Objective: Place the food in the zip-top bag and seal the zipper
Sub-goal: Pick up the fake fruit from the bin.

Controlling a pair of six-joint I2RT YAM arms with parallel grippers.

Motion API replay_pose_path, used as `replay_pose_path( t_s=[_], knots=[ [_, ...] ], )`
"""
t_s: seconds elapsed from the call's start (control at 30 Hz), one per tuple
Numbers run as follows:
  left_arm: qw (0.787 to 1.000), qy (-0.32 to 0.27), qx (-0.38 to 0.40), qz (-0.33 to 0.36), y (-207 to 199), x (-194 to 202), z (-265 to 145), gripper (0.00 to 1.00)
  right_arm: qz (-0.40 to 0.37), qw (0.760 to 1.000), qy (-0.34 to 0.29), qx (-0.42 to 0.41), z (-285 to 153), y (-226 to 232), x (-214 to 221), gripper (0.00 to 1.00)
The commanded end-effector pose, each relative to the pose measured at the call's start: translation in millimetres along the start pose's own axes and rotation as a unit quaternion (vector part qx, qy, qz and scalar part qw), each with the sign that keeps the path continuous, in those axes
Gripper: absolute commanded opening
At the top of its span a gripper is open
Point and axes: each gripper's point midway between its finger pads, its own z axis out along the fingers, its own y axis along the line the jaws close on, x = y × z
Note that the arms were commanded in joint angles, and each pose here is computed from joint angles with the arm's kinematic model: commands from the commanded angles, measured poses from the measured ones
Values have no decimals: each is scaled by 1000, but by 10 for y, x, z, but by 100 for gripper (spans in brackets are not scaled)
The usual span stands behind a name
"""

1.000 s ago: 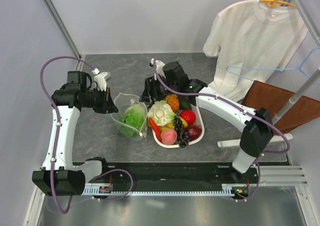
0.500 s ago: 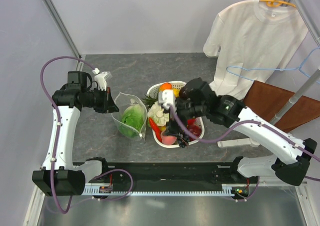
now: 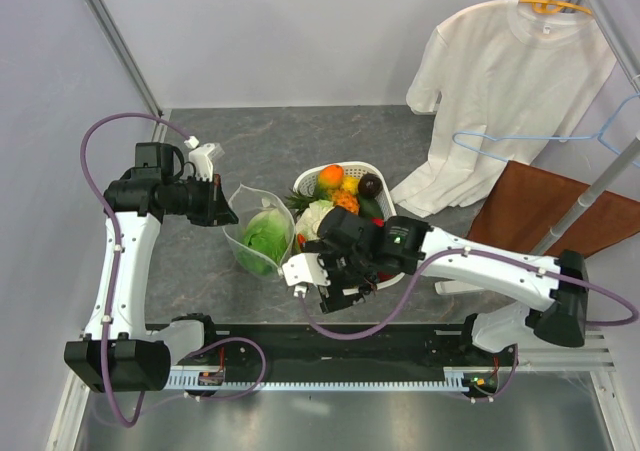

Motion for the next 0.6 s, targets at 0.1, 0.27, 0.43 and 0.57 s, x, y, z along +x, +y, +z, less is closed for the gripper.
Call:
replay_pose_path(
  t_s=[0.1, 0.27, 0.43, 0.57],
  knots=[
    [1000, -24, 11, 13, -83, -32, -34, 2, -38, 994, 98, 25, 258, -124, 308, 98],
    [1000, -25, 9, 16, -81, -13, -39, 2, -41, 991, 123, 28, 325, -136, 437, 98],
    [999, -24, 14, 15, -96, -17, -32, 2, -45, 984, 170, 18, 378, -56, 721, 98],
    [999, -26, 14, 15, -92, -17, -25, 2, -37, 985, 167, 16, 401, -14, 757, 93]
  ],
)
